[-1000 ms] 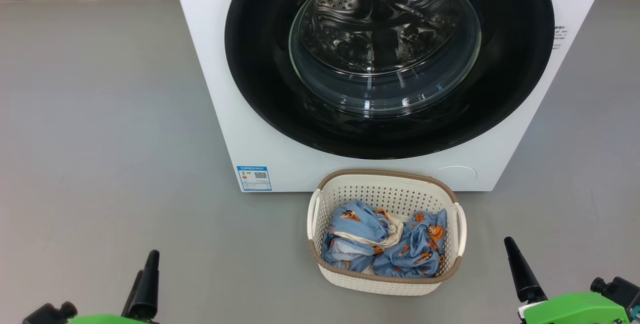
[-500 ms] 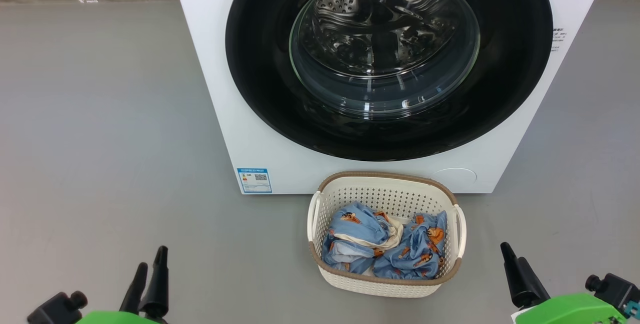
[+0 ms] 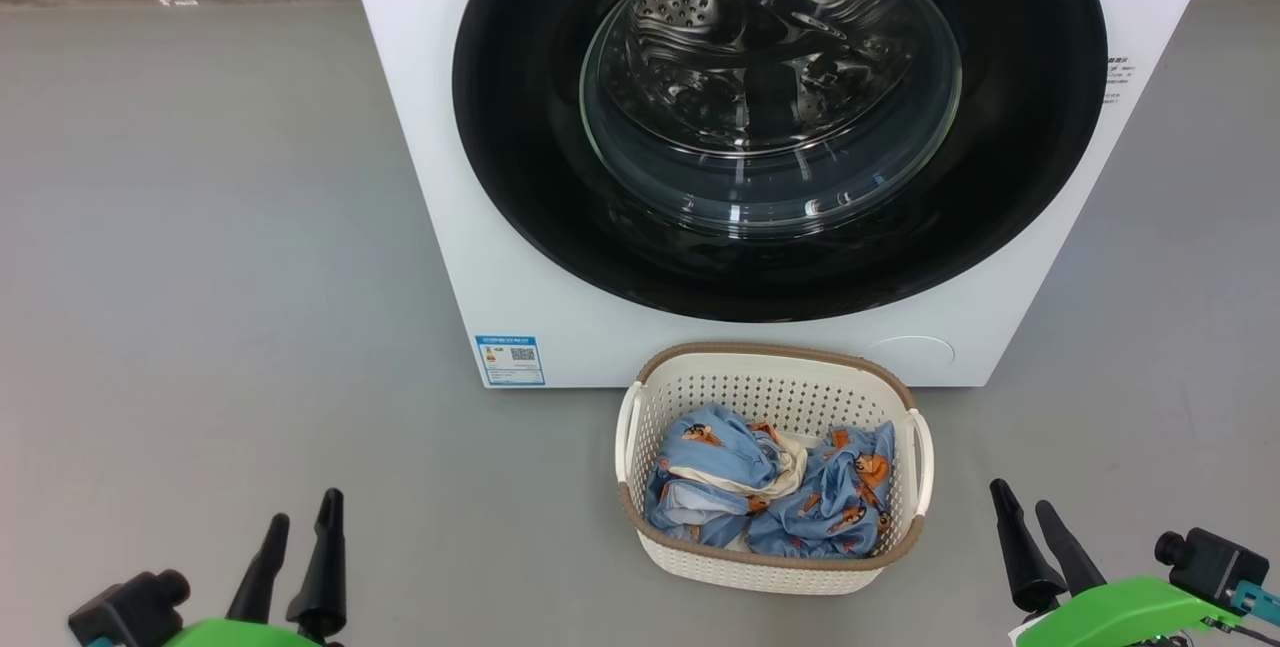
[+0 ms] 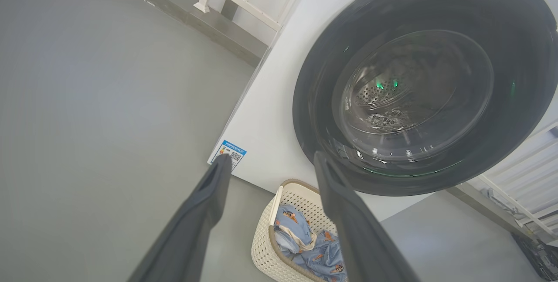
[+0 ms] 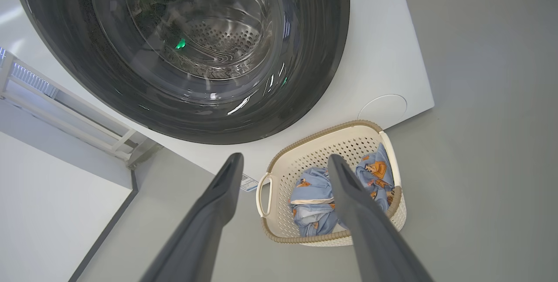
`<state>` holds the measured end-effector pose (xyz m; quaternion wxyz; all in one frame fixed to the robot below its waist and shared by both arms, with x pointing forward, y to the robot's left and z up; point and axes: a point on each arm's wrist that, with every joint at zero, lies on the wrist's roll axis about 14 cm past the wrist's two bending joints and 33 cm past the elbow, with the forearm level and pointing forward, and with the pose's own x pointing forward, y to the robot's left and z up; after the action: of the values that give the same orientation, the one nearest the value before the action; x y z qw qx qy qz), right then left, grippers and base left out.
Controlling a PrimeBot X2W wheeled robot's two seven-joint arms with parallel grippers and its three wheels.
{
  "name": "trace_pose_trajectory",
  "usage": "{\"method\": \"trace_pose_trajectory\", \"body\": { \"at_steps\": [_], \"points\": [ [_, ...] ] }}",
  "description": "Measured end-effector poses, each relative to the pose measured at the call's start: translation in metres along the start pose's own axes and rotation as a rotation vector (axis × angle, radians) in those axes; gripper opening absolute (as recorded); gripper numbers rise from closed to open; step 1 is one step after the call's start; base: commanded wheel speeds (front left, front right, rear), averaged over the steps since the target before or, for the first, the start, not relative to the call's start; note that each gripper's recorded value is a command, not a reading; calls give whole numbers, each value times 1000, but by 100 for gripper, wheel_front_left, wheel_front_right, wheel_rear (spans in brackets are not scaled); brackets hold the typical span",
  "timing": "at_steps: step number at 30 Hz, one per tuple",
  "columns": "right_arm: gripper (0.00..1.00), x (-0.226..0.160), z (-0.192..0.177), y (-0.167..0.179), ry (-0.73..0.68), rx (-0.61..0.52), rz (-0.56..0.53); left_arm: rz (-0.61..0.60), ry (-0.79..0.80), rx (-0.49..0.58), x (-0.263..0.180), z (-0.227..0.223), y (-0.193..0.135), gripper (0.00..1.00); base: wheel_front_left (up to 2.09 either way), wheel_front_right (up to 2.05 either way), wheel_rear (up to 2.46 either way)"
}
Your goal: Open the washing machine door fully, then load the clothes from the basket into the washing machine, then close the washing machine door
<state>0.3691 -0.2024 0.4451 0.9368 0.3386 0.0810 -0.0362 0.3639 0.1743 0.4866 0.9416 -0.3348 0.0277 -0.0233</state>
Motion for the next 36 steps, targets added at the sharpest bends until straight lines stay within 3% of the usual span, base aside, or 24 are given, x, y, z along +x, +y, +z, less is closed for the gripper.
{"method": "trace_pose_trajectory", "body": {
  "at_steps": [36],
  "points": [
    [100, 1, 13, -4, -48, -420, 33, -124, -38, 404, 6, 4, -22, 100, 0, 0, 0]
  ]
}}
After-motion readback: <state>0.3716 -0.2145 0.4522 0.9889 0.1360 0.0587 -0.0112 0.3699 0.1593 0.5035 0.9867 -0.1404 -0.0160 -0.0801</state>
